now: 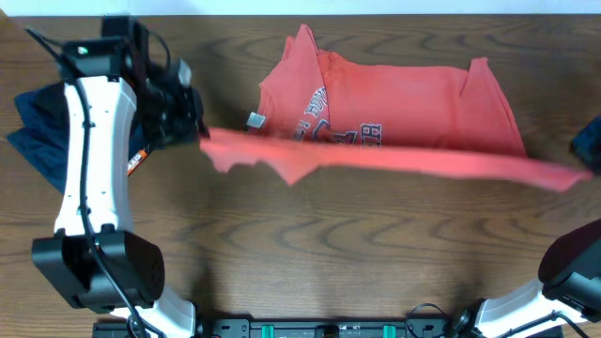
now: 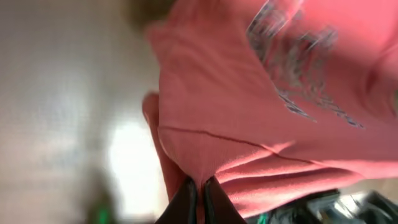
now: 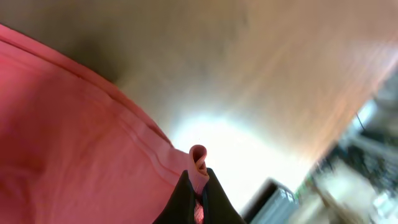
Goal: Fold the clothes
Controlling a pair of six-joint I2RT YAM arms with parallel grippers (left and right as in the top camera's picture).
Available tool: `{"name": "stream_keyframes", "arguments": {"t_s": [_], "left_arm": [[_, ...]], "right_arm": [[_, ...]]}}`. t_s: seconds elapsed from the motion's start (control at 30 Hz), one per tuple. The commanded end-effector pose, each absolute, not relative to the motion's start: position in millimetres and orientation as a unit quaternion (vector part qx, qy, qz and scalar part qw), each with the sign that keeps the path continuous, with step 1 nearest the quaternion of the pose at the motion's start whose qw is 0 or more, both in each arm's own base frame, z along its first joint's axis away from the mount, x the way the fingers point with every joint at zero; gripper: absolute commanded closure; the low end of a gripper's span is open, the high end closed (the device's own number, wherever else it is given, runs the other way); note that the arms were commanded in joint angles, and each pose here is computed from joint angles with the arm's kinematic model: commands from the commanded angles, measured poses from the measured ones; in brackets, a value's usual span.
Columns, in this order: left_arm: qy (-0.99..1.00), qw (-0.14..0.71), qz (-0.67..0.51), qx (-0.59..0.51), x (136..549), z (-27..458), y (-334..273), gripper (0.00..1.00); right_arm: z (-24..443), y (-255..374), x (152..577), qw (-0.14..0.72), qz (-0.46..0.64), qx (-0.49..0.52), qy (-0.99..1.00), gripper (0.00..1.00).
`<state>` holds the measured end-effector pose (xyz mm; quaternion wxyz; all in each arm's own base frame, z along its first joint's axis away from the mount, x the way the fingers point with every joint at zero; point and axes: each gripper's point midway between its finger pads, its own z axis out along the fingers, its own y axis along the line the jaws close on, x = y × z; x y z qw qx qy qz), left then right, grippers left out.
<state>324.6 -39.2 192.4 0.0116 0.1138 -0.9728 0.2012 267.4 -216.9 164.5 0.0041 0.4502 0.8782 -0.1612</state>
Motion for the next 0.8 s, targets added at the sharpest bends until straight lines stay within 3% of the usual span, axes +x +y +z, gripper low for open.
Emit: {"name": "stream_keyframes", "arguments": {"t_s": [0.0,0.2,0.47,0.77], "left_arm": [[-0.976,0.059,0.168,0.124,299,168,-24,0.94],[-0.968,0.135,0.166,0.128,249,130,-31,0.94],[-0.969,0.133,0.166,0.127,210,124,-35,0.94],[-0.974,0.005,0.192,0.119,262,128,-38,0.94]], "right_arm": [[151,-236,226,-0.041,-0.218,0.5,0.837,0.99],[116,-234,174,-0.121,-0.208,0.536,0.809,0.99],[100,-229,150,-0.157,-0.196,0.549,0.797,0.99],[83,-222,202,-0.082,-0.132,0.517,0.842,0.99]]}}
